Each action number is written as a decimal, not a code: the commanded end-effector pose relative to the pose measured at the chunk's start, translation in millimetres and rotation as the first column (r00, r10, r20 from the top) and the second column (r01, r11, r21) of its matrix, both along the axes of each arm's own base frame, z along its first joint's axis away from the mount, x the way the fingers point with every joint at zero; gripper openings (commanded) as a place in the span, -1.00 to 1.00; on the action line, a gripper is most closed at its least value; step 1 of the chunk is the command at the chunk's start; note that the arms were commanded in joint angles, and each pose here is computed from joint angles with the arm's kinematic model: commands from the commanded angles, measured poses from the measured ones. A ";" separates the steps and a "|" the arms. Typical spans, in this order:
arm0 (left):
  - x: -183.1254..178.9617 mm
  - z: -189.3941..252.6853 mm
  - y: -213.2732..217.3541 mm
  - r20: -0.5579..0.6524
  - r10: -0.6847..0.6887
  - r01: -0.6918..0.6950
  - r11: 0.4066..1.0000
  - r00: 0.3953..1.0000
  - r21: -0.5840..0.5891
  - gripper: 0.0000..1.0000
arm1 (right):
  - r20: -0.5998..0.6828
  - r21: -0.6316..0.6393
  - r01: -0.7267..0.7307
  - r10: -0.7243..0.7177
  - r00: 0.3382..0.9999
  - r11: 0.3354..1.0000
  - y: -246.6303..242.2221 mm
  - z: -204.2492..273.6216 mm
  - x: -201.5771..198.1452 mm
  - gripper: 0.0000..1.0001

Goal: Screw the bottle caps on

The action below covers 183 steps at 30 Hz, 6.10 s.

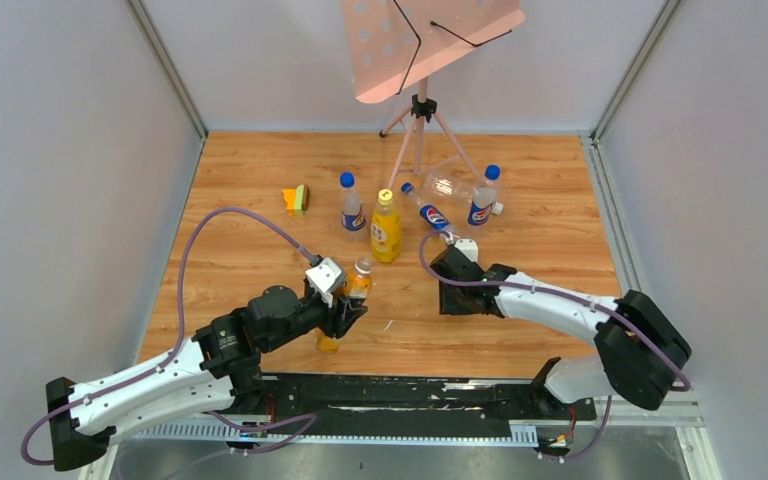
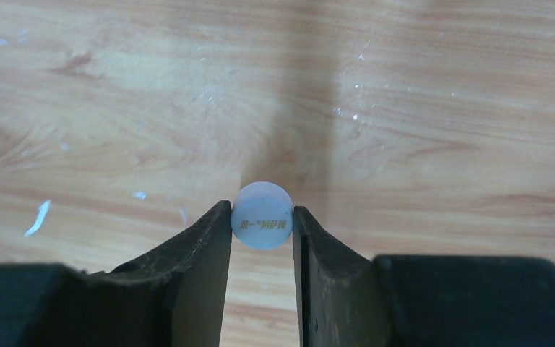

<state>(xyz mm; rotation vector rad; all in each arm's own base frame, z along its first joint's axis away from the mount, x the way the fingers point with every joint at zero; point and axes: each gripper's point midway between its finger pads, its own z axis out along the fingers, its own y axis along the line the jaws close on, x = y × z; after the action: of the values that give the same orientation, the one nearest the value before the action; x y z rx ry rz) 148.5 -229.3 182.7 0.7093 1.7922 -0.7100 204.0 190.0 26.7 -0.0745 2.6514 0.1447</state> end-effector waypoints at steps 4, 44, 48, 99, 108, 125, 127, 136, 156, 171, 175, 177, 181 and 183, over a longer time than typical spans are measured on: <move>3.7 8.4 -5.6 0.045 -0.015 0.016 1.000 0.999 -0.010 -0.20 | 0.084 0.135 -0.144 0.133 0.987 0.980 11.8 58.1 -11.5 -1.00; -42.4 46.8 -78.2 0.200 -0.521 0.526 0.850 0.830 0.034 -0.43 | 0.657 0.258 -0.931 0.659 0.366 0.260 89.2 283.4 -90.8 -1.00; -44.0 56.4 -78.2 0.233 -0.518 0.531 0.847 0.823 0.009 -0.46 | 0.639 0.269 -0.927 0.671 0.376 0.264 90.3 274.7 -89.8 -1.00; -36.2 113.3 -88.0 0.337 -0.673 0.715 0.700 0.659 0.000 -0.76 | 0.640 0.107 -0.961 0.758 -0.129 -0.254 110.8 239.6 -106.4 -1.00; 10.7 136.4 -75.9 0.386 -0.403 0.460 0.886 0.830 -0.064 -0.77 | 0.483 0.273 -0.946 0.826 0.292 0.175 126.6 231.1 -53.9 -1.00; 49.3 130.9 -68.4 0.520 -0.076 0.087 0.996 0.851 0.003 -0.74 | -0.003 0.629 -0.263 0.341 0.940 0.732 131.0 211.2 -20.5 -0.84; 50.2 126.9 -66.8 0.504 -0.062 0.075 0.997 0.862 -0.005 -0.75 | 0.080 0.623 -0.308 0.333 0.940 0.719 126.8 228.1 -16.6 -0.63; 52.4 81.2 -58.9 0.343 -0.049 0.039 0.999 0.938 0.036 -0.79 | 0.431 0.506 -0.556 0.365 0.825 0.659 102.4 285.0 -13.5 0.40; -36.7 68.1 -93.9 0.153 -0.673 0.683 0.730 0.723 -0.013 -0.83 | 0.802 -0.108 -0.987 0.597 -0.015 0.119 72.1 326.0 -83.3 0.51; -38.2 63.3 -101.0 0.111 -0.714 0.718 0.696 0.692 0.000 -0.82 | 0.798 -0.087 -0.996 0.597 -0.082 -0.020 81.6 325.4 -94.6 0.16; -37.3 65.0 -101.9 0.116 -0.713 0.718 0.696 0.691 0.001 -0.81 | 0.796 -0.080 -0.997 0.600 -0.077 -0.023 82.2 323.8 -94.1 0.07; -36.9 66.3 -102.3 0.117 -0.713 0.718 0.696 0.691 0.000 -0.81 | 0.793 -0.073 -0.997 0.605 -0.069 -0.018 83.1 321.8 -92.0 0.00; -37.1 68.2 -102.9 0.117 -0.715 0.720 0.694 0.689 0.000 -0.81 | 0.786 -0.048 -0.999 0.617 -0.048 -0.016 85.4 317.5 -89.6 -0.38; -36.7 69.8 -102.8 0.117 -0.714 0.719 0.695 0.690 0.002 -0.81 | 0.782 -0.035 -0.999 0.622 -0.034 -0.010 86.6 316.4 -87.7 -0.56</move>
<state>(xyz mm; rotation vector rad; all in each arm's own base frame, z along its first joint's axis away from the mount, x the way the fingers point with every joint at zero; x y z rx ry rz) 107.1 -325.8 224.1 1.4401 1.4421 -1.2014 117.5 274.0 329.5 -1.4584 1.2897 1.1513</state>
